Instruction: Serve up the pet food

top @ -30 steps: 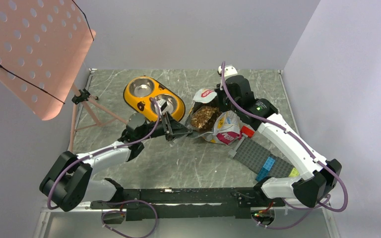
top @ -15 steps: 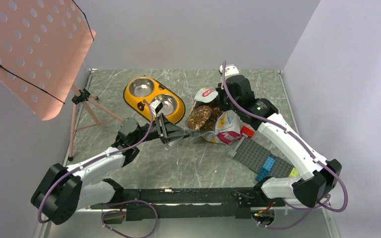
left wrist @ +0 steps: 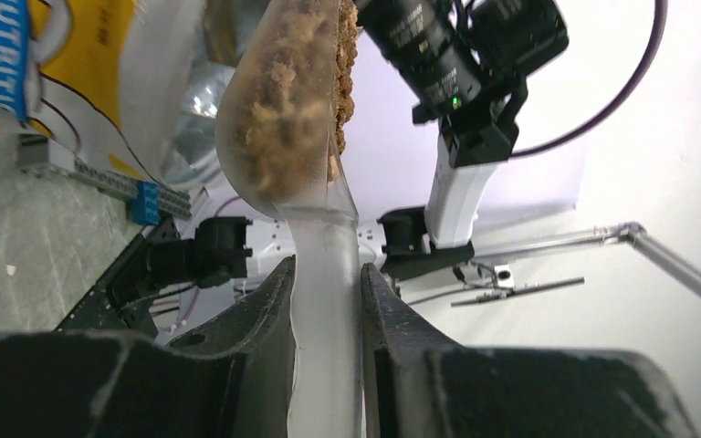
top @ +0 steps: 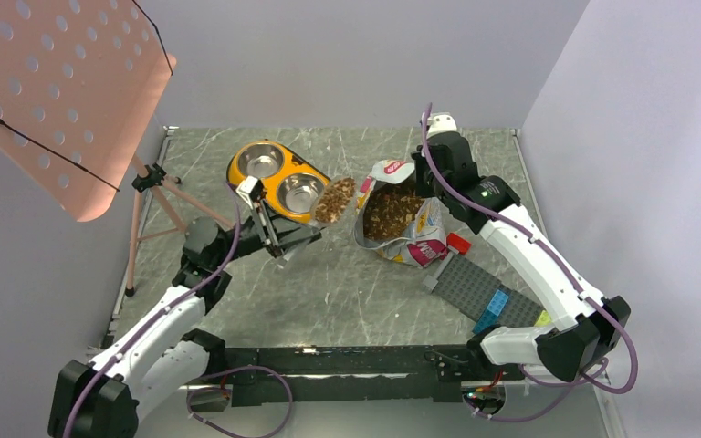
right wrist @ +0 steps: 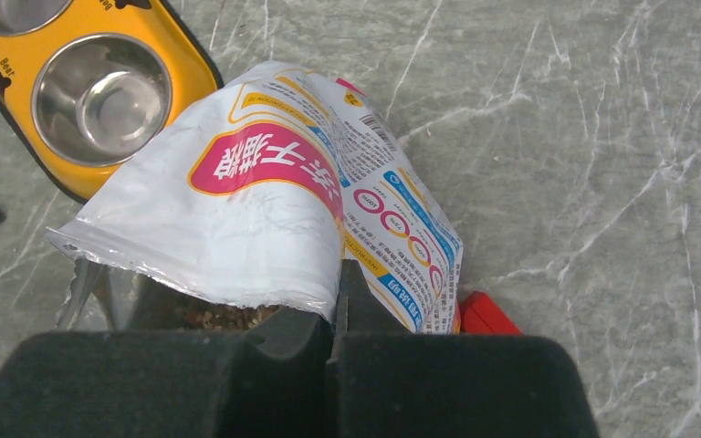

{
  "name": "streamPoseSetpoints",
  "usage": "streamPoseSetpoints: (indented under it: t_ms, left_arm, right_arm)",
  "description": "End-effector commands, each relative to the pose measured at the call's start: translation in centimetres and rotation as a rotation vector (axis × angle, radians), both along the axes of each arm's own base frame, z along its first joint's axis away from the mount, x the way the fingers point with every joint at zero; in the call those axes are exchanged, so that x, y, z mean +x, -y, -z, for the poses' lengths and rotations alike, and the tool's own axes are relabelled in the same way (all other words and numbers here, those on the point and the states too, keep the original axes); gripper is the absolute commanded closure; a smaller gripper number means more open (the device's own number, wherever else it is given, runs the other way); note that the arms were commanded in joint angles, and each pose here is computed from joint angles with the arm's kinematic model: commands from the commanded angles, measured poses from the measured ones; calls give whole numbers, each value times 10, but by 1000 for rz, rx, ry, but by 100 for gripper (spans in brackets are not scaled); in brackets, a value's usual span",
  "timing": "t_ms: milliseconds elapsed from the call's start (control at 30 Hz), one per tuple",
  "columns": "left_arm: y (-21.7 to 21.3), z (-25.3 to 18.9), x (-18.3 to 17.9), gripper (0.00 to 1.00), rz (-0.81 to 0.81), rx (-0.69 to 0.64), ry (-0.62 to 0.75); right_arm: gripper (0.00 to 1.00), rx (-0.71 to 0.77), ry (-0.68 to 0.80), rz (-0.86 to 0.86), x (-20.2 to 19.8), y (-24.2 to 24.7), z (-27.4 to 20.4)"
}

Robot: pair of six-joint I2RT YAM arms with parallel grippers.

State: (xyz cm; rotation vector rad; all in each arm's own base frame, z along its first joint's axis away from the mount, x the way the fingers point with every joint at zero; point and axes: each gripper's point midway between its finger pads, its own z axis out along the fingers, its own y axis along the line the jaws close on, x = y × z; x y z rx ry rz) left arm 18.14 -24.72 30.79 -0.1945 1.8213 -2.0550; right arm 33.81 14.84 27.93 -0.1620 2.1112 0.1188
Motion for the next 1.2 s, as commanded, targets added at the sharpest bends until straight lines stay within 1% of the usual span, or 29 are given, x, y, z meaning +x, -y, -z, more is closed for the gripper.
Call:
streamPoseSetpoints:
  t_ms: [0,167,233,333,433,600,767,933,1167]
  left_arm:
    - [-18,-22,14,100,-48,8,28]
    - [-48,-14,57,100,-171,35,-7]
    - [-57,-11,73,100,-201,49,-1]
    - [-64,2,93,100,-216,83,3]
    - [-68,14,108,100,-222,79,-7]
    - [-81,50,132,100,-269,137,-74]
    - [-83,76,149,100,-290,194,-124]
    - [-87,104,158,100,-330,225,-188]
    - [-98,138,169,100,-435,275,-312]
  right_arm:
    - [100,63,150,72,1,16,-57]
    - [100,63,162,58,-2,16,-61]
    - [100,68,166,51,-3,16,-63]
    - [100,75,170,40,-5,15,-64]
    - [100,76,178,36,-6,16,-66]
    - [100,75,187,36,-9,17,-68]
    - [100,79,183,31,-10,17,-66]
    - [100,80,186,27,-10,17,-68]
    - [100,81,188,24,-10,16,-69]
